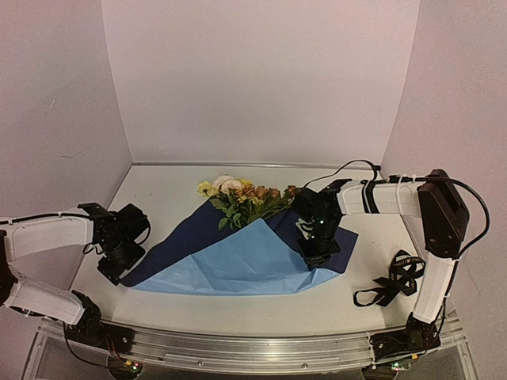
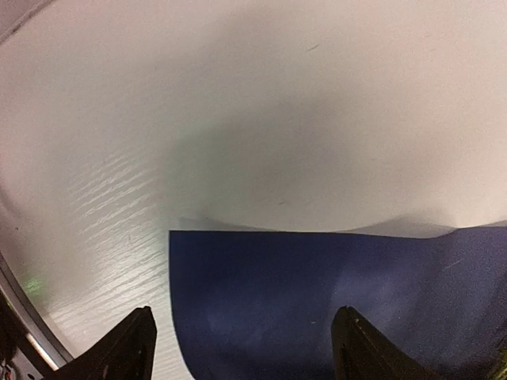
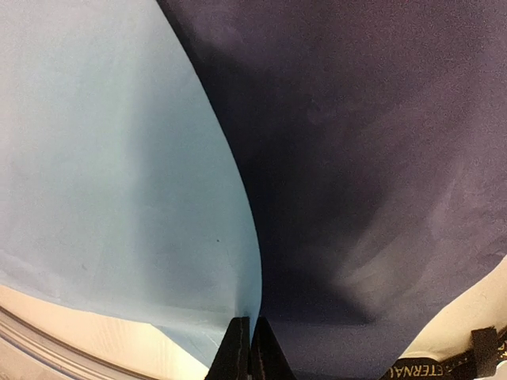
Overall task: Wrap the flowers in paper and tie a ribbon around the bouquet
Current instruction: Press the fold line of the 1/4-folded wrapping paper.
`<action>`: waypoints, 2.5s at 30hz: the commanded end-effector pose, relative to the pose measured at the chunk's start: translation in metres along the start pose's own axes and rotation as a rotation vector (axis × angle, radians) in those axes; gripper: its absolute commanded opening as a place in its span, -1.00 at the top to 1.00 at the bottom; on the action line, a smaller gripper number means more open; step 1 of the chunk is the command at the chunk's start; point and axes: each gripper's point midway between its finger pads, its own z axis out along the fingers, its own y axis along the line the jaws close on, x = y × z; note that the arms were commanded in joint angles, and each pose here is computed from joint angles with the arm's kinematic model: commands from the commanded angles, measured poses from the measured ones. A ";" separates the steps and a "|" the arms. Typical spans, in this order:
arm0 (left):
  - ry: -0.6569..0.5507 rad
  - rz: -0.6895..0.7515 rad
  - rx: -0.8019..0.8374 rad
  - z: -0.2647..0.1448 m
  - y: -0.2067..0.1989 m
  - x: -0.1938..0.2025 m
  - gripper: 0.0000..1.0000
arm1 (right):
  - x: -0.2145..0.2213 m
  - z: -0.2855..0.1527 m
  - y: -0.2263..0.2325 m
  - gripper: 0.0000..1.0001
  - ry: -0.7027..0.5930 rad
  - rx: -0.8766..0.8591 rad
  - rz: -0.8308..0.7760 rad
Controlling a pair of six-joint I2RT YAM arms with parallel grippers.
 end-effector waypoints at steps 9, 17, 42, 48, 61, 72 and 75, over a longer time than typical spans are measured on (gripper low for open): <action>-0.152 0.468 0.415 -0.093 -0.132 -0.018 -0.77 | -0.016 -0.005 0.014 1.00 -0.017 0.028 -0.033; 0.030 0.741 0.608 -0.099 -0.204 0.096 -0.29 | -0.026 -0.007 0.020 1.00 0.005 0.045 -0.009; 0.229 0.879 0.395 0.011 -0.163 0.164 0.58 | 0.004 -0.024 0.004 -0.24 0.018 0.033 -0.024; 0.226 0.883 0.374 0.017 -0.157 0.163 0.59 | 0.028 0.004 -0.003 -0.29 0.051 -0.053 -0.103; 0.224 0.907 0.333 0.028 -0.149 0.162 0.61 | 0.059 0.016 -0.029 -0.05 0.091 0.044 0.016; 0.181 0.947 0.349 0.021 -0.155 0.156 0.60 | 0.053 -0.071 -0.040 -0.26 -0.071 0.163 -0.020; 0.178 0.939 0.351 0.021 -0.156 0.155 0.60 | 0.046 -0.073 -0.009 -0.19 -0.068 0.051 -0.008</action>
